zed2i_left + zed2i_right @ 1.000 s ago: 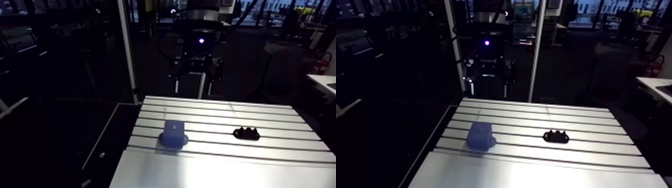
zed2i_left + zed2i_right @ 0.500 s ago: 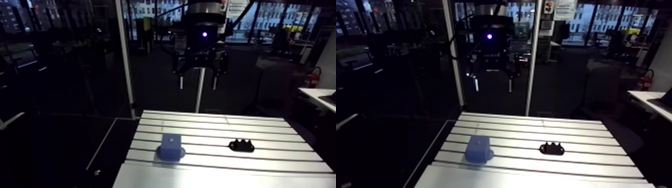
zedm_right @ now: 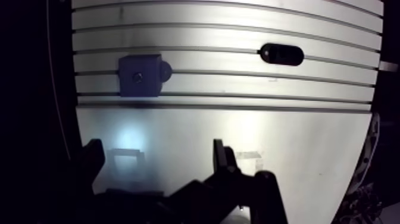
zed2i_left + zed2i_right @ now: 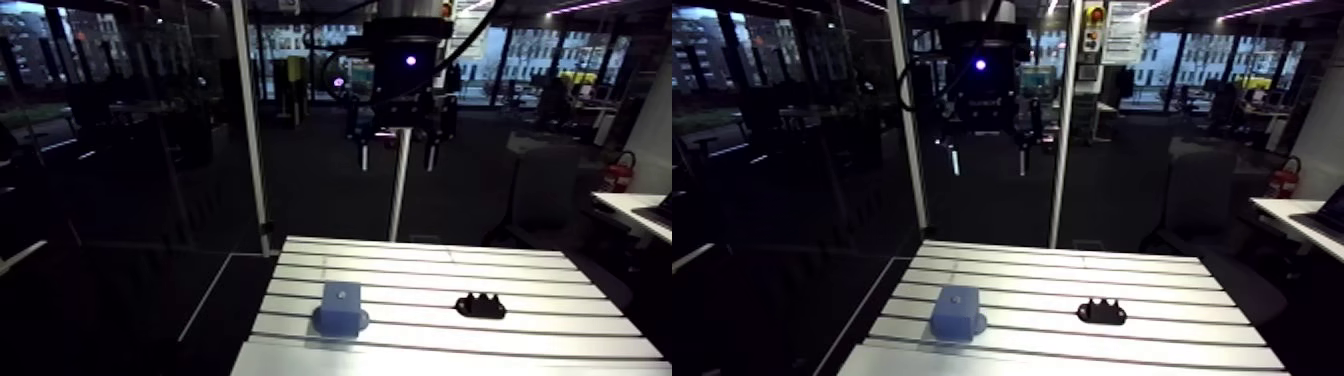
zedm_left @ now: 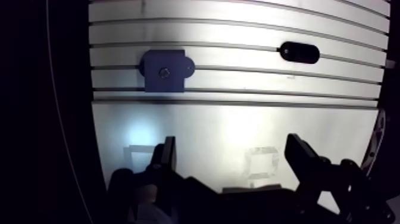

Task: Pick up the M10 bolt and insert it into the hex recess until seated.

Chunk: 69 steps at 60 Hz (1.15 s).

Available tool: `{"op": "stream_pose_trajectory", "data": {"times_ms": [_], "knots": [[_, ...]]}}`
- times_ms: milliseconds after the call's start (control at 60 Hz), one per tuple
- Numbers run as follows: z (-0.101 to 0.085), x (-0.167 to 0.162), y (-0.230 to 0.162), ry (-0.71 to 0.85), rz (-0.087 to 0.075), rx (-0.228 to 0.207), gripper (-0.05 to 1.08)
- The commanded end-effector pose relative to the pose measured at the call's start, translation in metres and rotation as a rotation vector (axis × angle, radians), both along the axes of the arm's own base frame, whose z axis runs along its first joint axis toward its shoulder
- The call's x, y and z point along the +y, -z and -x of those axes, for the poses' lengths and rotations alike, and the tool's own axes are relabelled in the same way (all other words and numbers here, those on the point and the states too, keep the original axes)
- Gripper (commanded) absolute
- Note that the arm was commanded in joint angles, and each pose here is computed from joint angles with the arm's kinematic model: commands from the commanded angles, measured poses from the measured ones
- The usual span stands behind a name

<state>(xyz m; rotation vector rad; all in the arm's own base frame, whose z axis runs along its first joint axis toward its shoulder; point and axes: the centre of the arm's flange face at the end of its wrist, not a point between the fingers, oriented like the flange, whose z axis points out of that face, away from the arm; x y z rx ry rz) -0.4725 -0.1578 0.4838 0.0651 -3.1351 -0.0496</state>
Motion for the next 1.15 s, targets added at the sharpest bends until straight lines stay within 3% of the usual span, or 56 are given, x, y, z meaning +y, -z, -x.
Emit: {"op": "stream_pose_trajectory", "data": {"times_ms": [17,200,483,1150], "knots": [[0.005,0.006,-0.011,0.008,-0.004,0.005,0.01],[0.014,0.012,-0.011,0.012,-0.008,-0.036,0.01],[0.022,0.011,-0.011,-0.001,0.000,-0.040,0.01],[0.015,0.009,-0.003,-0.003,0.003,-0.052,0.01]]}}
